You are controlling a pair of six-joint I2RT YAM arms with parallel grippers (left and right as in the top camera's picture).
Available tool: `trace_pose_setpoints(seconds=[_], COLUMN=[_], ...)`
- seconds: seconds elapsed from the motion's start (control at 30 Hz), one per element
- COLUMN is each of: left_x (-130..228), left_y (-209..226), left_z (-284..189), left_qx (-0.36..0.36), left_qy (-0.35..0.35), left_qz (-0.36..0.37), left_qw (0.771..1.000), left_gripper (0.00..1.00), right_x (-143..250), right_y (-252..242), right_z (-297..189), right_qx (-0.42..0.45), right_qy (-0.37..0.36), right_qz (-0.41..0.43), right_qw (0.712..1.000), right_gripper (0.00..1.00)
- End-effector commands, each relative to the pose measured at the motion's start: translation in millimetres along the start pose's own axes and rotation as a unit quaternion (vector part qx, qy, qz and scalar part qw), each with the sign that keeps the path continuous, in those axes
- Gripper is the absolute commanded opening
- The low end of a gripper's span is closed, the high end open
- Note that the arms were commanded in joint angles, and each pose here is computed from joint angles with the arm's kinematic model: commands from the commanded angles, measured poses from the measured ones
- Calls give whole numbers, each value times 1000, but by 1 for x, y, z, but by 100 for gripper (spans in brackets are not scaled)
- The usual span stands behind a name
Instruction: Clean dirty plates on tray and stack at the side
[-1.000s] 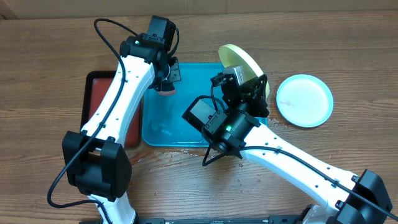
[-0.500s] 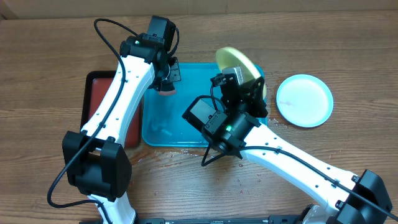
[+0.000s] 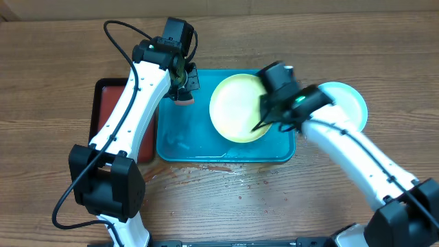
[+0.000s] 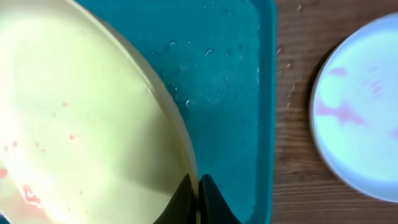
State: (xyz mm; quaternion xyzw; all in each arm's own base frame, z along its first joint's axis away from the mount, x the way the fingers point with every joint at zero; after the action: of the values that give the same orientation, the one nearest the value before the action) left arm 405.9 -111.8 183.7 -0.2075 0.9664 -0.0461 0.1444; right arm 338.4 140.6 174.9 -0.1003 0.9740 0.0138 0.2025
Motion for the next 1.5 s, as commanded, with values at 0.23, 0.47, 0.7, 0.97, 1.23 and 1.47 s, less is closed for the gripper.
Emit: trace_pose_setpoints(seconds=[0.23, 0.47, 0.7, 0.97, 1.23, 1.47], left_x=[2, 2, 2, 4, 5, -2], left_y=[1, 1, 1, 4, 4, 11], left_z=[1, 1, 1, 1, 1, 1], left_qx=[-3, -3, -4, -9, -10, -20], left_qy=[0, 0, 1, 6, 7, -4], left_qz=[3, 3, 3, 4, 4, -1], left_qw=[1000, 1000, 1000, 1000, 1000, 1000], left_gripper=[4, 4, 4, 4, 4, 4], right_x=[13, 53, 81, 92, 92, 80], right_y=[-138, -228, -243, -246, -245, -235], right_z=[-4, 0, 36, 67, 67, 61], right_qx=[-92, 2, 28, 29, 29, -18], right_qy=[27, 43, 80, 110, 111, 104], right_qz=[237, 345, 377, 396, 395, 399], right_qw=[967, 938, 923, 911, 911, 911], right_gripper=[4, 4, 4, 4, 33, 45])
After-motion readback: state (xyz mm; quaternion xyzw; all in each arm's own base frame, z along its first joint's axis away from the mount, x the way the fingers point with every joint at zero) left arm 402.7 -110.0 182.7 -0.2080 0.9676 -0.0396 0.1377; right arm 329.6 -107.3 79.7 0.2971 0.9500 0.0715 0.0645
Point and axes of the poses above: each gripper's point midway between its finger pads, its own z axis out along the fingers, its own y axis along the line the jaws close on, x = y × z, the point moved 4 cm from there along -z, back along the fingers, and after that the axes turned 14 degrees about -z, right-handed, at the moved point
